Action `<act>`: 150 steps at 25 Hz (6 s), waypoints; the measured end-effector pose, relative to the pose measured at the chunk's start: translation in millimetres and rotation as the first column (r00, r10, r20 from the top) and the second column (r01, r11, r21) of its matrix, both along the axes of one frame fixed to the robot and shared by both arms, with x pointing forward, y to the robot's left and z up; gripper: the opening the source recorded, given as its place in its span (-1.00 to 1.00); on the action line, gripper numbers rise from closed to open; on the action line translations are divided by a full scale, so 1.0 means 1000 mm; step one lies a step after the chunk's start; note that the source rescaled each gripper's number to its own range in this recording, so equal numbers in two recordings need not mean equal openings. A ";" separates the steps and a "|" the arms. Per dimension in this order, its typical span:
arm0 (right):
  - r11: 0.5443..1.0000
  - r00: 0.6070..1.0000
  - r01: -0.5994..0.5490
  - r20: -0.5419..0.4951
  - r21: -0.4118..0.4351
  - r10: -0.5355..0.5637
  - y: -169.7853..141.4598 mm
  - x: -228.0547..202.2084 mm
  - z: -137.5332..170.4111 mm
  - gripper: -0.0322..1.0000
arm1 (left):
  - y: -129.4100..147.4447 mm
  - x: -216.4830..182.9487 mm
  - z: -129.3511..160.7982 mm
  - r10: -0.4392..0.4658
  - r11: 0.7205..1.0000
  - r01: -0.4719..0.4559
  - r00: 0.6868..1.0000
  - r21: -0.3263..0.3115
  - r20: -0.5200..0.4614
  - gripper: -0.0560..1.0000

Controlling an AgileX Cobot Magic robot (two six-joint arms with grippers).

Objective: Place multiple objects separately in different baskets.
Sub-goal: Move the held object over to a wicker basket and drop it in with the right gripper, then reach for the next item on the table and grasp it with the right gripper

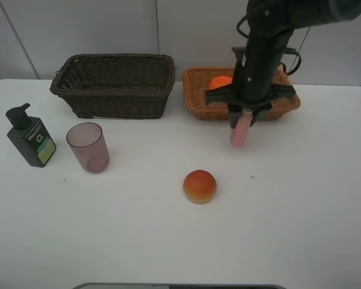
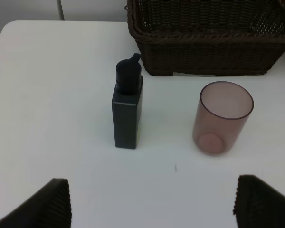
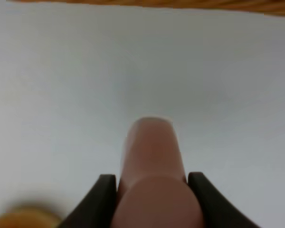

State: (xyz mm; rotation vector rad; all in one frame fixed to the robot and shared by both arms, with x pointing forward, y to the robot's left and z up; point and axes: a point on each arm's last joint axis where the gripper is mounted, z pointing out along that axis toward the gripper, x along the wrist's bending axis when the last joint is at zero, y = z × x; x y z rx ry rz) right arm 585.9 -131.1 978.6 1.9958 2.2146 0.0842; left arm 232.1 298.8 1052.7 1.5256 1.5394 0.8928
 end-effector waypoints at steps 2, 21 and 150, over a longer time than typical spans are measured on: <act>0.994 0.994 -0.110 -0.025 0.012 0.111 0.005 0.001 0.017 -0.92 | 0.000 0.000 0.000 0.000 1.000 0.000 1.000 0.000 0.000 0.79; 0.861 0.835 -0.495 0.334 0.113 0.437 0.132 0.053 0.089 -0.93 | 0.000 0.000 0.000 0.000 1.000 0.000 1.000 0.000 0.000 0.79; 0.196 0.198 -0.979 -0.040 -0.055 0.979 0.062 -0.096 -0.093 0.77 | 0.000 0.000 0.000 0.000 1.000 0.000 1.000 0.001 0.000 0.79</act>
